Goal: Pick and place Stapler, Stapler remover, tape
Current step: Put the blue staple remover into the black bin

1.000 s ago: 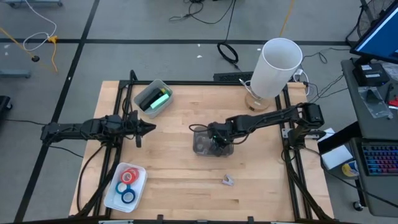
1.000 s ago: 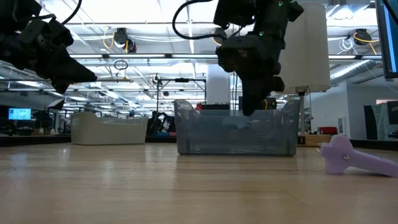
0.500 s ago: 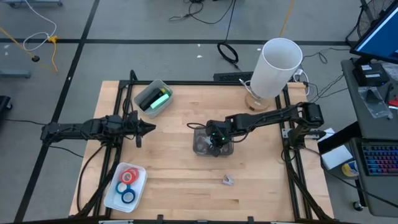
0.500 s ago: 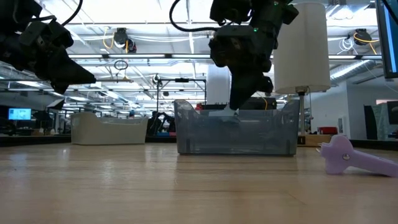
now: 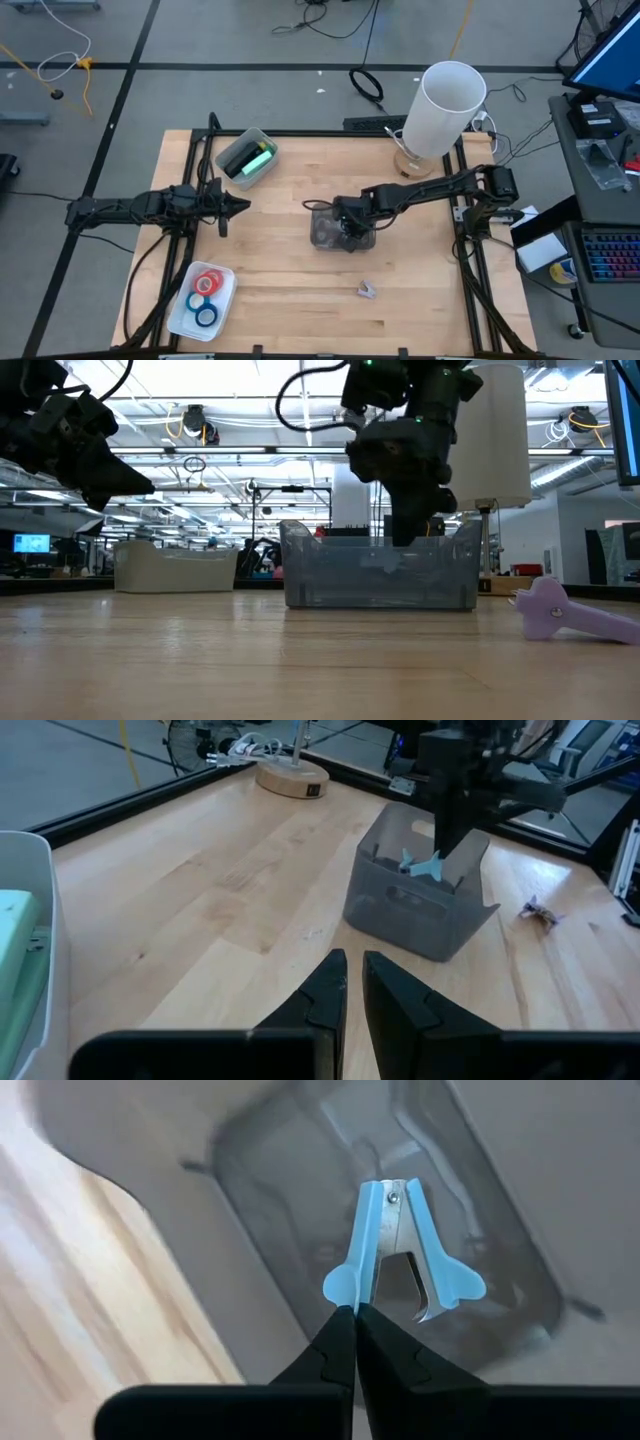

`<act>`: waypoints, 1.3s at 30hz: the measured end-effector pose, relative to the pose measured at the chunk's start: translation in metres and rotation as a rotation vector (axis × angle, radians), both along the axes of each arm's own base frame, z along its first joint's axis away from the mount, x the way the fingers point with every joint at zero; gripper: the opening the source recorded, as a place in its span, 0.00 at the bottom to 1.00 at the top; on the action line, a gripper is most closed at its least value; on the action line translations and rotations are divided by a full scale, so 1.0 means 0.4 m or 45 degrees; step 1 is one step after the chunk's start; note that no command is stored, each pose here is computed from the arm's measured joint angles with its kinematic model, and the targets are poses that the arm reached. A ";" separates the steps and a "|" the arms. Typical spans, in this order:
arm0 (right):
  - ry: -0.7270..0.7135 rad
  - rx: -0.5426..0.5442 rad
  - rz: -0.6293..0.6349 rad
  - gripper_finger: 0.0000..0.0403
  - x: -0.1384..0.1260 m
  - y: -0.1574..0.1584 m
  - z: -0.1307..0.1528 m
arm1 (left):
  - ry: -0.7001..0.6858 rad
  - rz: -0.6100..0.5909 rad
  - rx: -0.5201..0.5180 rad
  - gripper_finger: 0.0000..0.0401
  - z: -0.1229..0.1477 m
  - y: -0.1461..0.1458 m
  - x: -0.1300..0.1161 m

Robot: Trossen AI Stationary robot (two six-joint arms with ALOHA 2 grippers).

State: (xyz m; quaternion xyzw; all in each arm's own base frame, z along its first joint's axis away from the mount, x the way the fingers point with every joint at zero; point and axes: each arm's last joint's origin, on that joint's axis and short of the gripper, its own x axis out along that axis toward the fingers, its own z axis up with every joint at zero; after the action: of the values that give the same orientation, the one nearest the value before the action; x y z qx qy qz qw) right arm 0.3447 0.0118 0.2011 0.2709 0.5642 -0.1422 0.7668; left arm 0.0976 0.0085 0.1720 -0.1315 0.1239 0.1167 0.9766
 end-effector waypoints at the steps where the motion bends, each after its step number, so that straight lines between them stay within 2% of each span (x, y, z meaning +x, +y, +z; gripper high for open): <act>1: 0.025 0.000 -0.001 0.00 -0.004 0.000 -0.002 | 0.001 -0.001 0.002 0.09 0.000 0.000 0.000; 9: 0.121 0.019 -0.091 0.00 -0.020 -0.001 -0.006 | 0.005 -0.006 0.020 0.09 0.000 0.000 0.000; 19: 0.133 0.056 -0.198 0.00 -0.021 -0.007 -0.006 | 0.007 -0.007 0.024 0.09 0.000 0.000 0.000; 33: 0.132 0.056 -0.203 0.00 -0.021 -0.008 -0.006 | 0.008 -0.007 0.024 0.09 -0.001 0.000 0.000; 39: 0.133 0.059 -0.202 0.06 -0.021 -0.008 -0.007 | 0.008 -0.008 0.023 0.09 -0.001 0.000 0.000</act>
State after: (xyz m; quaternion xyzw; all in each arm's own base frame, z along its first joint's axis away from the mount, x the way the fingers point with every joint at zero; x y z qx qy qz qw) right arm 0.3365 0.0086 0.1985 0.3245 0.5833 -0.2033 0.7163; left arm 0.0975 0.0085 0.1718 -0.1219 0.1262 0.1152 0.9777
